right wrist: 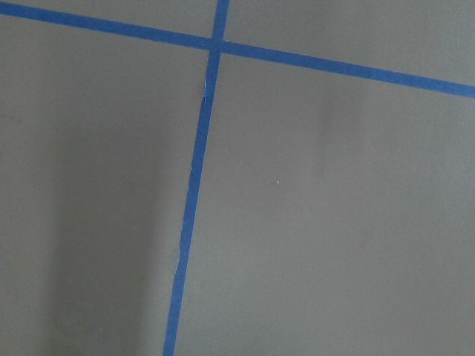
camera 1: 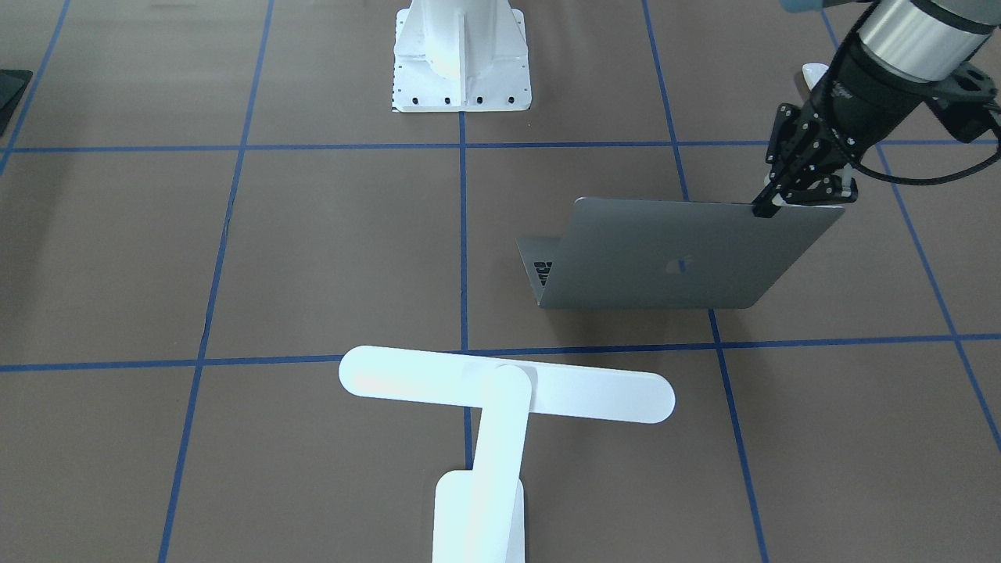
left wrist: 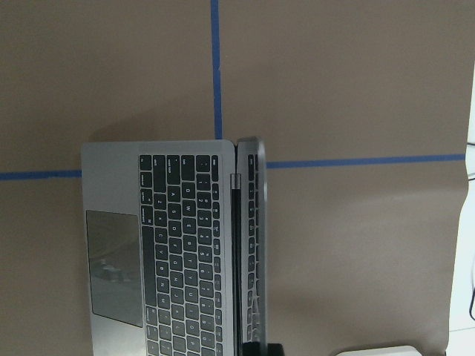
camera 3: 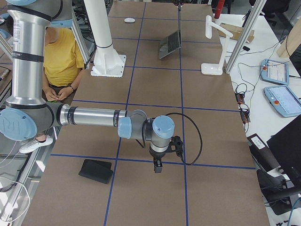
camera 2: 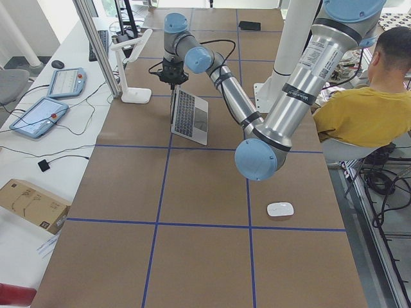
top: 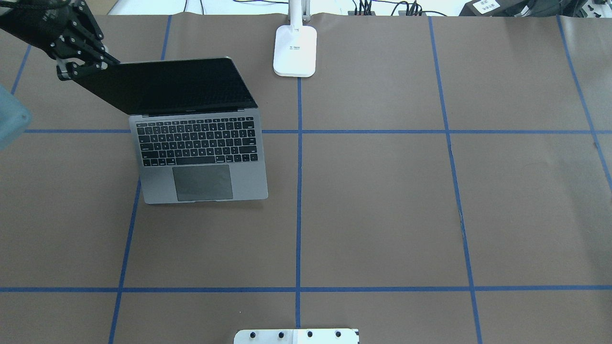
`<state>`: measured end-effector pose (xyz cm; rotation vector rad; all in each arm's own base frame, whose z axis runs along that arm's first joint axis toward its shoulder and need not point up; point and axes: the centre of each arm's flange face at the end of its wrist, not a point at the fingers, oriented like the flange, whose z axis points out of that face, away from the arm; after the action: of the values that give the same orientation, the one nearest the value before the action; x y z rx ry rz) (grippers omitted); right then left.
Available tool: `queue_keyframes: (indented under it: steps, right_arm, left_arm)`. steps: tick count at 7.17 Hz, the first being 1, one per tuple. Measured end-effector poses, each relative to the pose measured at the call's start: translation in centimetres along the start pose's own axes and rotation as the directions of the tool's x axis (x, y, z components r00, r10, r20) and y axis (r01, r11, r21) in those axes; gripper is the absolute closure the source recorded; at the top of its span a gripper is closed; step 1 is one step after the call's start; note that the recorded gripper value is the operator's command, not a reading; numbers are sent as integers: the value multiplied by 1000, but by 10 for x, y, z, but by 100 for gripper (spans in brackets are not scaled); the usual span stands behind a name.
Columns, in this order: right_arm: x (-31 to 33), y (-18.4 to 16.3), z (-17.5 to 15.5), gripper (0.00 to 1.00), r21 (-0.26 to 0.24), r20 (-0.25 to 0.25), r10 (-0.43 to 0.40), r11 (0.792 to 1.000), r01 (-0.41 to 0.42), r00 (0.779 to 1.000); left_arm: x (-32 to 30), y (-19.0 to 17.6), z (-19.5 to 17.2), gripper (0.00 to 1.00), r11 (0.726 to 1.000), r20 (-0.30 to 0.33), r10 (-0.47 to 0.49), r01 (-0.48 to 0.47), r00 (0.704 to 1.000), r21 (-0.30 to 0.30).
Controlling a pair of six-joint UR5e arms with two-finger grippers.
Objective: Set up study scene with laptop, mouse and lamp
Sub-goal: 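Lower the laptop with the left gripper beside the white lamp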
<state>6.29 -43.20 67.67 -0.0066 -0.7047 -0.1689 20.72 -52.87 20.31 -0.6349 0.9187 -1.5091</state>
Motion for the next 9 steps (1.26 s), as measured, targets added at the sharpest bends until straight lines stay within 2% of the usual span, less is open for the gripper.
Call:
queue_keyframes:
  steps: [2,5,9]
  right_arm:
    - [0,0,0,0,0,0,0,1000,0,1000]
    - [0,0,0,0,0,0,0,1000,0,1000]
    - [0,0,0,0,0,1,0,1000,0,1000]
  left_arm:
    - [-4,29,30,100,1000,3,0,0,1000,30]
    - [27,62,68,100,997,14,-3,2,1000,72]
    - [60,76,101,100,997,22,-11,9,1000,83]
